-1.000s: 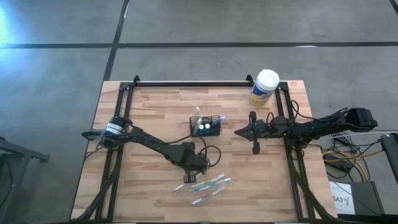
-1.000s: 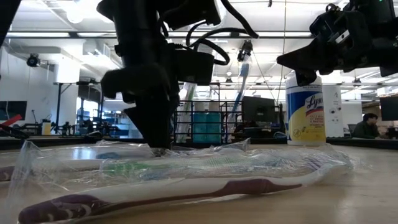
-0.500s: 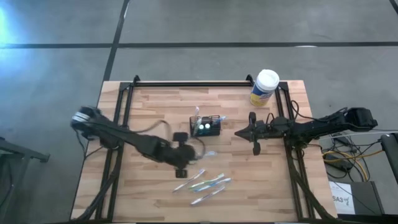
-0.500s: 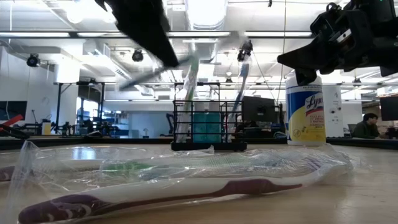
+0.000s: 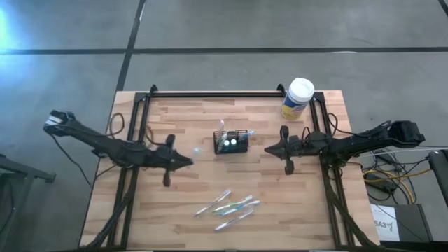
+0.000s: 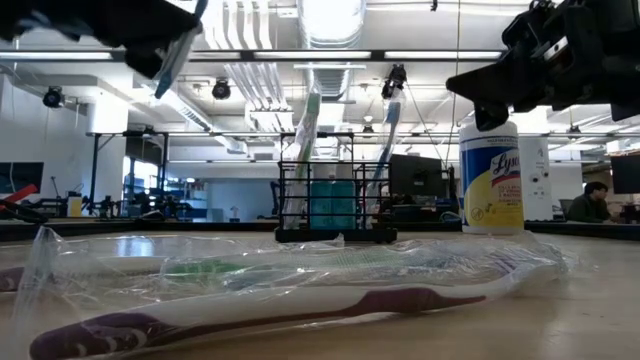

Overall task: Pick & Place toothbrushing station
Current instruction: Put the top blue toothbrush in the wire organizer

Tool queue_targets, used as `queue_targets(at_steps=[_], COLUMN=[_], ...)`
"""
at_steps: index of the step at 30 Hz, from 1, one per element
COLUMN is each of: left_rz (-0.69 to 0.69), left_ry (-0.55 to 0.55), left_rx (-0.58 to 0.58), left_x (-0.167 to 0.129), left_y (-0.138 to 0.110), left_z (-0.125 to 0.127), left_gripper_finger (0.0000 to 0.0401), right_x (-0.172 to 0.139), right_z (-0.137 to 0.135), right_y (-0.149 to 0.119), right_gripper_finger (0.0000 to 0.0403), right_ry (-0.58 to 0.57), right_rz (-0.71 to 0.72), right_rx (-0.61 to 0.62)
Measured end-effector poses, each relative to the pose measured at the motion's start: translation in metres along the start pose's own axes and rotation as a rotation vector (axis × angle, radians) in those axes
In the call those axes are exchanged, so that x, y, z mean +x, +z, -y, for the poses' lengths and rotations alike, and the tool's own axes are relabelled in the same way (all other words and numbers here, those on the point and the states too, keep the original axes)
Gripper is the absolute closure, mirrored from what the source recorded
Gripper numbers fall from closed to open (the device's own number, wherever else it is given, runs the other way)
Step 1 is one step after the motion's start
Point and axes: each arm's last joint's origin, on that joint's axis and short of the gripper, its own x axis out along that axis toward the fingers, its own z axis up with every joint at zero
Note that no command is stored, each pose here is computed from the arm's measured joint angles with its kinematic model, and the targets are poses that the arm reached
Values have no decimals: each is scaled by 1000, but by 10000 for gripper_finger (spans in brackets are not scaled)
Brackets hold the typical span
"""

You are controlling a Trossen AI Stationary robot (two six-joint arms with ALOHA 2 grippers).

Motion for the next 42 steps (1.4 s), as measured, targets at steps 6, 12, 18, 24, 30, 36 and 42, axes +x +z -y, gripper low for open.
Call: queue_targets(at_steps=[6,12,18,24,30,36,42], left_rz=[138,159,148,113,107,77,50], left_ry=[-4,31,34,46,52,74,173], left_rx=[-60,-87,-63,82,177,220,260], left_x=[-22,-26,-11,21,57,84,103], left_y=[-24,-29,-15,9,33,38,38], left_z=[-12,-16,-9,6,22,30,33], left_gripper_finger=[386,386,387,387,385,382,385], right_x=[0,0,2,19,54,83,104], right_z=[-5,-10,-16,-18,-25,-31,-34], right_y=[0,4,6,6,25,48,63], right_gripper_finger=[394,394,394,394,376,313,252], right_ry=[29,59,94,100,182,238,247], right_rz=[3,49,95,71,85,140,175], right_rx=[-28,-52,-66,-68,-45,-49,-43])
